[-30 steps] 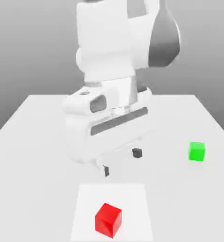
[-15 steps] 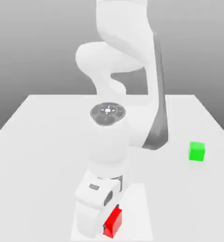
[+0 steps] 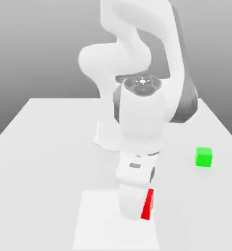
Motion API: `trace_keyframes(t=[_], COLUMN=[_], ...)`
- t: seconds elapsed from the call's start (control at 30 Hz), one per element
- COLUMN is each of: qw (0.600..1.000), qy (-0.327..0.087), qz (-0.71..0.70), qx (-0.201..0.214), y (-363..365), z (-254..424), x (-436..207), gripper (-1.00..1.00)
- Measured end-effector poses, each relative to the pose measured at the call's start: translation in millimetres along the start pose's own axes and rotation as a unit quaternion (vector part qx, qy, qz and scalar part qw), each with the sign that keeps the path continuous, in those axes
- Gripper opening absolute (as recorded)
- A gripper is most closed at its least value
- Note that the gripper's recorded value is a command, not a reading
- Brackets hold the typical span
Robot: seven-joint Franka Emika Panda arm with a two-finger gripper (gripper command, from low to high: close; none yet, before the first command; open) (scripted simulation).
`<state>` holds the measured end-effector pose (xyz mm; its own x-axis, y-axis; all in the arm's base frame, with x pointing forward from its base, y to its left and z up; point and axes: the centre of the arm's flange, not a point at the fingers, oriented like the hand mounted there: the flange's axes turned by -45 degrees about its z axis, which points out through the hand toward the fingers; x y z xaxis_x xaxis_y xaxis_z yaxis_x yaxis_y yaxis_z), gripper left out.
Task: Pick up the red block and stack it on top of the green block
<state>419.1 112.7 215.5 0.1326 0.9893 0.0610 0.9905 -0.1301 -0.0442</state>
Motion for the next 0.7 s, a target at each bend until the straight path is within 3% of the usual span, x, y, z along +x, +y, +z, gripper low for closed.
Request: trace_keyframes(t=[0.17,0.37,0.7], qw=[0.987,0.944,0.819], qy=[0.009,0.007,-0.034], qz=[-0.162,-0.33,-0.573], qx=[0.013,0.017,0.003], y=[-70.7,-157.6,-295.0], z=[-2.0,-7.4,-6.4], x=[82.2,136.8,163.8], gripper=[-1.0,-1.0,-1.0])
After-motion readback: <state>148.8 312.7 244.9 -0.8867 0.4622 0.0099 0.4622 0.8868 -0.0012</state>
